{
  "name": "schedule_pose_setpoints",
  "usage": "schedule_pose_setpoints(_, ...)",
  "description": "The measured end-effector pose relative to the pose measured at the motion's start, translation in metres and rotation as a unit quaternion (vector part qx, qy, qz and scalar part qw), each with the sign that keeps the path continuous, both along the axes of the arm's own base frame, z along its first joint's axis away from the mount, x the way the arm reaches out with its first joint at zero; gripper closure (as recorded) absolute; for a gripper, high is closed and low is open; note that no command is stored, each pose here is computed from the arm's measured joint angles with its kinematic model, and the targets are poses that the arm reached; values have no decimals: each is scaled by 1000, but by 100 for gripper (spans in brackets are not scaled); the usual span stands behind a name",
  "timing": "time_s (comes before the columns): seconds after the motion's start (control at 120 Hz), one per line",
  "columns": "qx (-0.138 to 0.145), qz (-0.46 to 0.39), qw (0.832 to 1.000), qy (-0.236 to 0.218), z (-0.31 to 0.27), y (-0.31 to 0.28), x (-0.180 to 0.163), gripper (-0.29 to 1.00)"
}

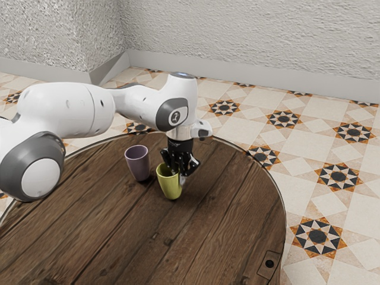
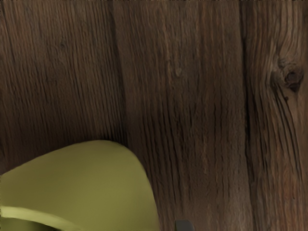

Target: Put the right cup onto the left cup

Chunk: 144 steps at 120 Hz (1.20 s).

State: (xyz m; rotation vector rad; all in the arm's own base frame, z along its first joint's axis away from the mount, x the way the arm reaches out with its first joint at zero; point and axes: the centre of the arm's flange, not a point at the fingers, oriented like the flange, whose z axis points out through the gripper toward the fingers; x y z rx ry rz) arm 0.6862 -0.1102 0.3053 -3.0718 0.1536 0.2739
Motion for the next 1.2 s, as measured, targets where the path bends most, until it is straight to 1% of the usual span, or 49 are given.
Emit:
schedule_pose_setpoints(0.083,0,-3,1000,-8,11,-2,0,71)
schedule_pose_setpoints(0.25,0,-6,1000,-19,37,-4,-7,76)
schedule_pose_setpoints(0.375,-3,-3,1000,-26,64,0,-24,77)
schedule_pose_setpoints(0.508,-10,3,999,-44,107,8,-48,78)
schedule_pose_setpoints(0.617,-12,13,998,-56,134,23,-68,78)
schedule_pose_setpoints(0.758,-10,40,997,-73,164,62,-86,78)
schedule_pose_setpoints(0.908,-6,66,994,-85,182,97,-94,79)
schedule_pose_setpoints(1.2,-1,101,990,-100,204,141,-106,79)
